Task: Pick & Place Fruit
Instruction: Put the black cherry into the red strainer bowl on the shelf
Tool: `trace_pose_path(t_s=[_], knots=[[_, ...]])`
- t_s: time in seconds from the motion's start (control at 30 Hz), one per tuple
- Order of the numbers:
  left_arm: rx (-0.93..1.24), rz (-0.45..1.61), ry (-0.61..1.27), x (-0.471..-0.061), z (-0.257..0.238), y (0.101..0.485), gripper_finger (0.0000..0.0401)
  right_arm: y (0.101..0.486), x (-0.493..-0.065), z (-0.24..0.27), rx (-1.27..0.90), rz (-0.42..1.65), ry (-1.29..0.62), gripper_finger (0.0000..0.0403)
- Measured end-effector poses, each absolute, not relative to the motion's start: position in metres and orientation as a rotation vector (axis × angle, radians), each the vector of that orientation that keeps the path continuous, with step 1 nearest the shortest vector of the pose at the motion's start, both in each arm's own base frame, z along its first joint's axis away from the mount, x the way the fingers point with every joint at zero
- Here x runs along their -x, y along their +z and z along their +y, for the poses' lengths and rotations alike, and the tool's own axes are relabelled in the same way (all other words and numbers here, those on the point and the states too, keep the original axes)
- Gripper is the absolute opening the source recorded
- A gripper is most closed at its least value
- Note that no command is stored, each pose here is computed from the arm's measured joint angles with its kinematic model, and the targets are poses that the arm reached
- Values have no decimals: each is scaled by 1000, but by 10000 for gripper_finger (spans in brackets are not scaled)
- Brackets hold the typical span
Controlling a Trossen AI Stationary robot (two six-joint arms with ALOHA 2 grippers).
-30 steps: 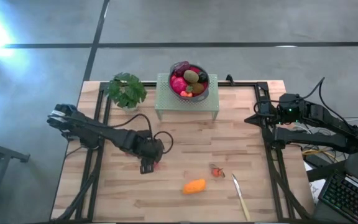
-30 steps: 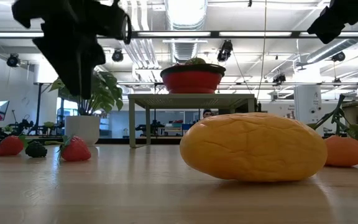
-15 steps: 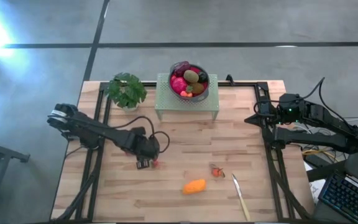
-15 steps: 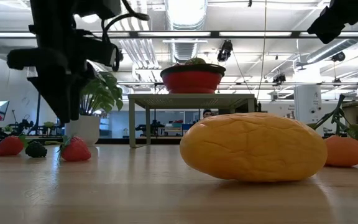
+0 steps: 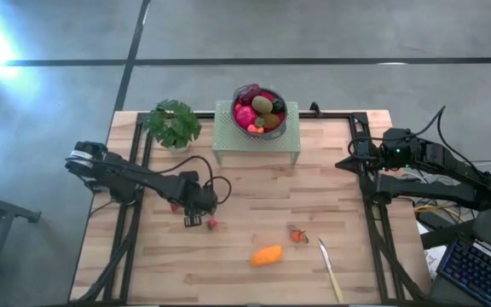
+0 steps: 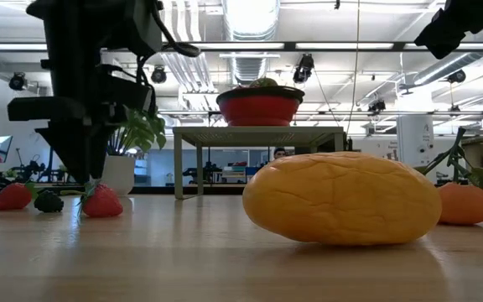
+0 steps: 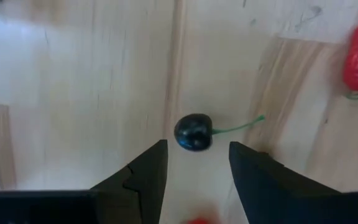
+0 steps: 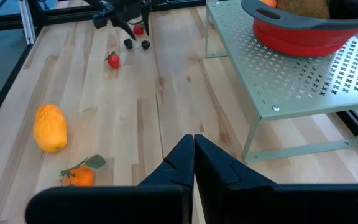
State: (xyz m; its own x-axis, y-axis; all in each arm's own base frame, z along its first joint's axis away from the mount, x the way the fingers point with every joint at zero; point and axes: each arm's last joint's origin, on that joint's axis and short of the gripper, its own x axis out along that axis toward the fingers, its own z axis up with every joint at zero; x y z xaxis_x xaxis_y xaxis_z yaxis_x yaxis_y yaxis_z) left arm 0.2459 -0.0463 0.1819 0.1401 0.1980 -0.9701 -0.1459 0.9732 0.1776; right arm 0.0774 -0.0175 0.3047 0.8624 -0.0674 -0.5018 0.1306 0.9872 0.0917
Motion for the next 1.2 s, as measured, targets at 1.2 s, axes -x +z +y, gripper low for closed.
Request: trace_pose_path(t_s=[1.2], knots=[[-95,1392,116,-240,-29,152,174,305,-77,-18,-124,521,-104,8]])
